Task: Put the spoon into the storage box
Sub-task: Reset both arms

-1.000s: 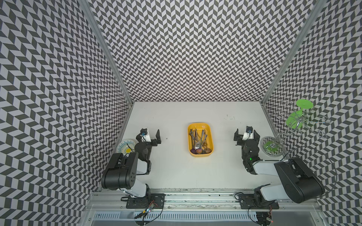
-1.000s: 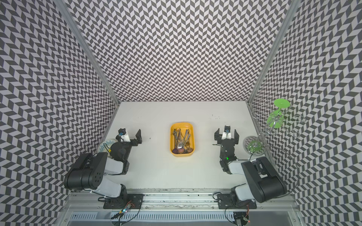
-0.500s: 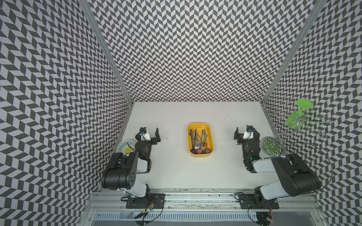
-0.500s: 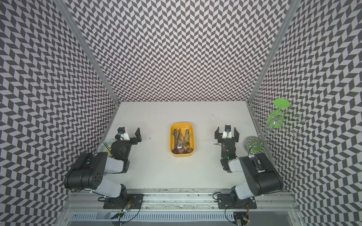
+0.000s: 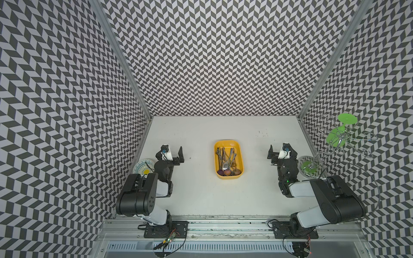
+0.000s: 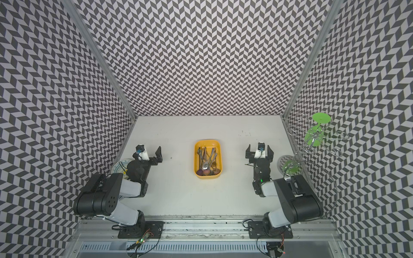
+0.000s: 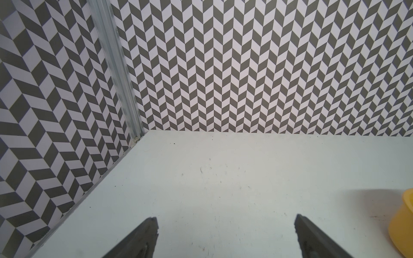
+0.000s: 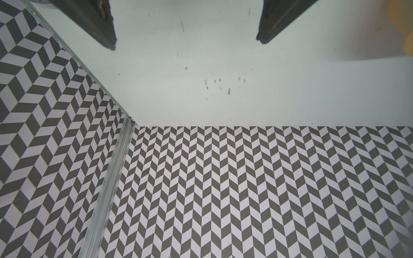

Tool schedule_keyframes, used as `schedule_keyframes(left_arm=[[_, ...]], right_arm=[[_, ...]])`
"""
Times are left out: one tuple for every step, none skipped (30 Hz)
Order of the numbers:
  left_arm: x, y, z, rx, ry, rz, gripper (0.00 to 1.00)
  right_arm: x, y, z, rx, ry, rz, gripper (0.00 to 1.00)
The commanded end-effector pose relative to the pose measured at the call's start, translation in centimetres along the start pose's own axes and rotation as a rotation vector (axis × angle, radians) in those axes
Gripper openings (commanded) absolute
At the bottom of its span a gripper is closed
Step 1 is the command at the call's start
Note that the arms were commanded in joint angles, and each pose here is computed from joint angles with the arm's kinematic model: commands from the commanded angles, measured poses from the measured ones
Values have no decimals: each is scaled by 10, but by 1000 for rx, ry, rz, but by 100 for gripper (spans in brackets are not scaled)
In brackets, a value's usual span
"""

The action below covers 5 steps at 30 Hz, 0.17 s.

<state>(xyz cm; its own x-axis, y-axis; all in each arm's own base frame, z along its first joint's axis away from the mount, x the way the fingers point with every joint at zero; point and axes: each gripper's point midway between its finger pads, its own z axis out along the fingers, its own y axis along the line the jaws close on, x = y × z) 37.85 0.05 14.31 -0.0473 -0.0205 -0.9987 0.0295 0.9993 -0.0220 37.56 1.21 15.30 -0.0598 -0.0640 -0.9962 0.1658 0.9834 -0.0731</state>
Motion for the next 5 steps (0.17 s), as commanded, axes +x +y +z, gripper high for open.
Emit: schedule_keyframes(left_arm=[[-4, -2, 5, 9, -10, 10, 99], [-4, -2, 5, 11, -10, 10, 99], [-4, -2, 5, 10, -9, 10, 99], [-4, -2, 5, 10, -9, 11, 99], [-4, -2, 5, 10, -6, 10, 99]], right_arm=[[-20, -5, -7, 2, -79, 44, 100], [-24, -5, -8, -3, -94, 47, 100], [-19, -5, -16, -14, -85, 40, 100], [-21, -5, -19, -21, -92, 40, 100], [-22, -5, -21, -28, -98, 40, 100]])
